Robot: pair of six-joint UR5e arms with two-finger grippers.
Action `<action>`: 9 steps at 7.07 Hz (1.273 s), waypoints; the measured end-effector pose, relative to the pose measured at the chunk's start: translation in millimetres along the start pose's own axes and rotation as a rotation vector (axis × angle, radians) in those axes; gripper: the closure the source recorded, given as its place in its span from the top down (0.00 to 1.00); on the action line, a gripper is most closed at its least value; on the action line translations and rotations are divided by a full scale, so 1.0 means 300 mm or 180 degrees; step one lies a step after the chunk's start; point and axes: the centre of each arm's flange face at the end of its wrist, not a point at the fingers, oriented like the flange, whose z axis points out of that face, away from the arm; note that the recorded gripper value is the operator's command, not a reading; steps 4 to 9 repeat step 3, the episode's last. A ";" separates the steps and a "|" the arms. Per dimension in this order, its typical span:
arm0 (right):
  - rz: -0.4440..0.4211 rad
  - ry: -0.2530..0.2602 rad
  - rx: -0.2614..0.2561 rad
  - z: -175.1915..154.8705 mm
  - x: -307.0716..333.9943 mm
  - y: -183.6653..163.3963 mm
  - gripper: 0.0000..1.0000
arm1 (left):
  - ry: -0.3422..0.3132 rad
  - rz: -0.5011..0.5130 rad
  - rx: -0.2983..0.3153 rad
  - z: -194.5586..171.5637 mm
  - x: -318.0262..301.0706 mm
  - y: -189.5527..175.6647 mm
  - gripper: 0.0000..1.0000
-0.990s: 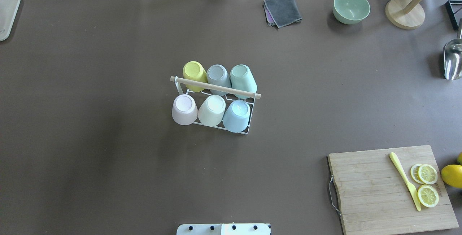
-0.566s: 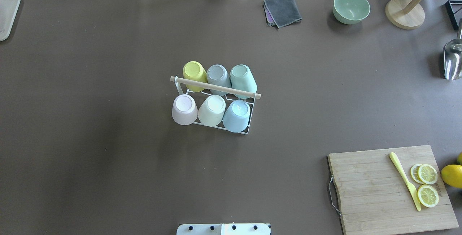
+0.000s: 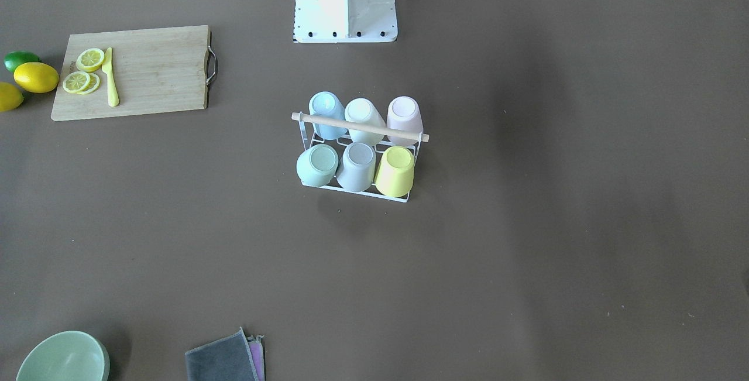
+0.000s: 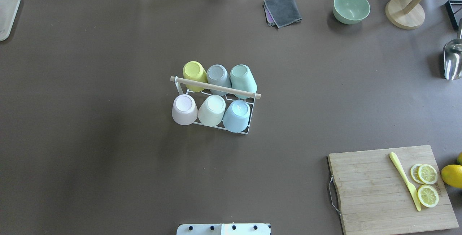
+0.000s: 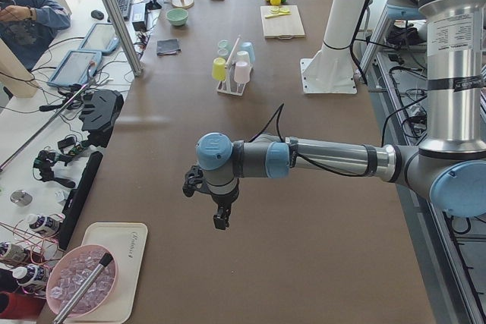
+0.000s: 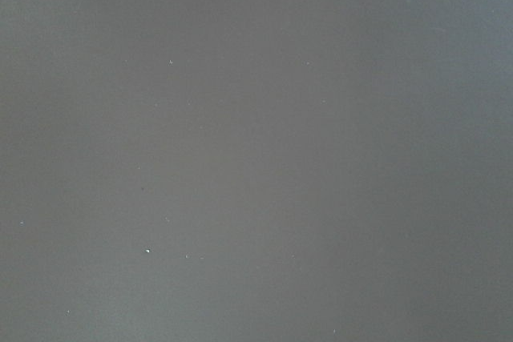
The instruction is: Place cup on cup holder
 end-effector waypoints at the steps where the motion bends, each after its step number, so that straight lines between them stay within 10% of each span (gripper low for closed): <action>1: -0.0001 0.0000 0.0001 -0.001 -0.001 0.000 1.00 | 0.0000 -0.0001 -0.0001 0.001 0.000 0.001 0.98; 9: -0.0001 0.0000 0.0001 0.000 0.000 0.000 1.00 | 0.0001 -0.0003 -0.0004 0.002 -0.001 0.003 0.98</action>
